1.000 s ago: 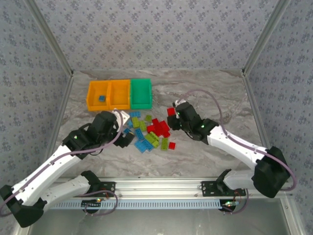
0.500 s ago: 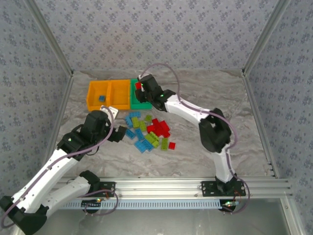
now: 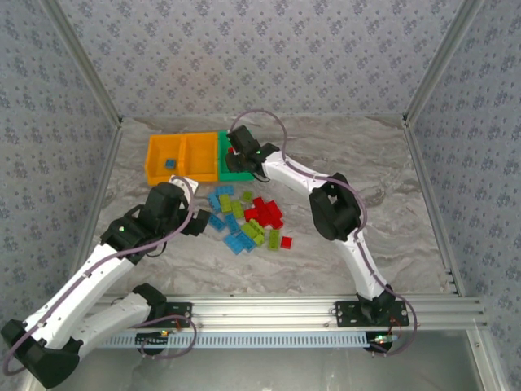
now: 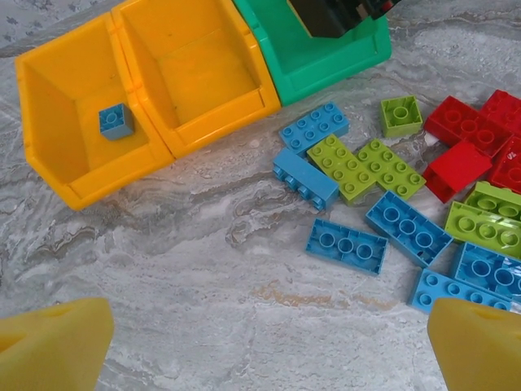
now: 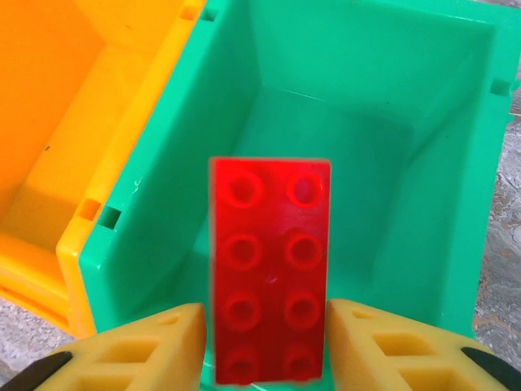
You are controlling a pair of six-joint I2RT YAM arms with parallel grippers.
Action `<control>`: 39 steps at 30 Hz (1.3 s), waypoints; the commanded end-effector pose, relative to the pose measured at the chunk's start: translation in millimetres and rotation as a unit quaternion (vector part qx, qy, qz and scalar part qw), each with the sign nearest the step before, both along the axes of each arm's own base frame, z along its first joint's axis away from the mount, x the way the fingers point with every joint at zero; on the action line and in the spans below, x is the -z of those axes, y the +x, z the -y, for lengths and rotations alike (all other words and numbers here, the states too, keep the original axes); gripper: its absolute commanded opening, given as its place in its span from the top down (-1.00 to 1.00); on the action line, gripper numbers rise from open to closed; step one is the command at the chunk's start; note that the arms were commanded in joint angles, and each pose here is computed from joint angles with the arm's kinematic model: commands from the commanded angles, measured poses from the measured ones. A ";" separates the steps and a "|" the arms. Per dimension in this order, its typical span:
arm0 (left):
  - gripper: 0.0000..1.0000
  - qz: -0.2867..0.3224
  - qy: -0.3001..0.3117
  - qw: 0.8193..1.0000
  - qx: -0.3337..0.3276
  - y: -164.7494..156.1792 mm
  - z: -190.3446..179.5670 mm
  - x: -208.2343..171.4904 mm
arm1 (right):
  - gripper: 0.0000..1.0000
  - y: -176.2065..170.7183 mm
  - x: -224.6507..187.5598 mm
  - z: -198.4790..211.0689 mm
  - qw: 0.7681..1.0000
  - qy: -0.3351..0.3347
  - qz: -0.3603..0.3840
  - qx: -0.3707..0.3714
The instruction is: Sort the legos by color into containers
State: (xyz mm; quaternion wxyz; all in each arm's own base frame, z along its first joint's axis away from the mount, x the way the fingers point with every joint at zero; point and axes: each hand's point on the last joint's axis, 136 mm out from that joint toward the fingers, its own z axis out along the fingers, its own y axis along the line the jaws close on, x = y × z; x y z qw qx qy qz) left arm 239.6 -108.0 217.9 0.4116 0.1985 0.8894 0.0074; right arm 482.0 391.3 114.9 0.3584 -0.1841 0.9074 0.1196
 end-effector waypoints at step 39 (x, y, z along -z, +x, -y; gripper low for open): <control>0.01 -0.218 -0.082 0.969 -0.081 159.6 163.5 158.9 | -1.00 -239.4 -132.0 196.2 0.988 0.137 0.070 -0.015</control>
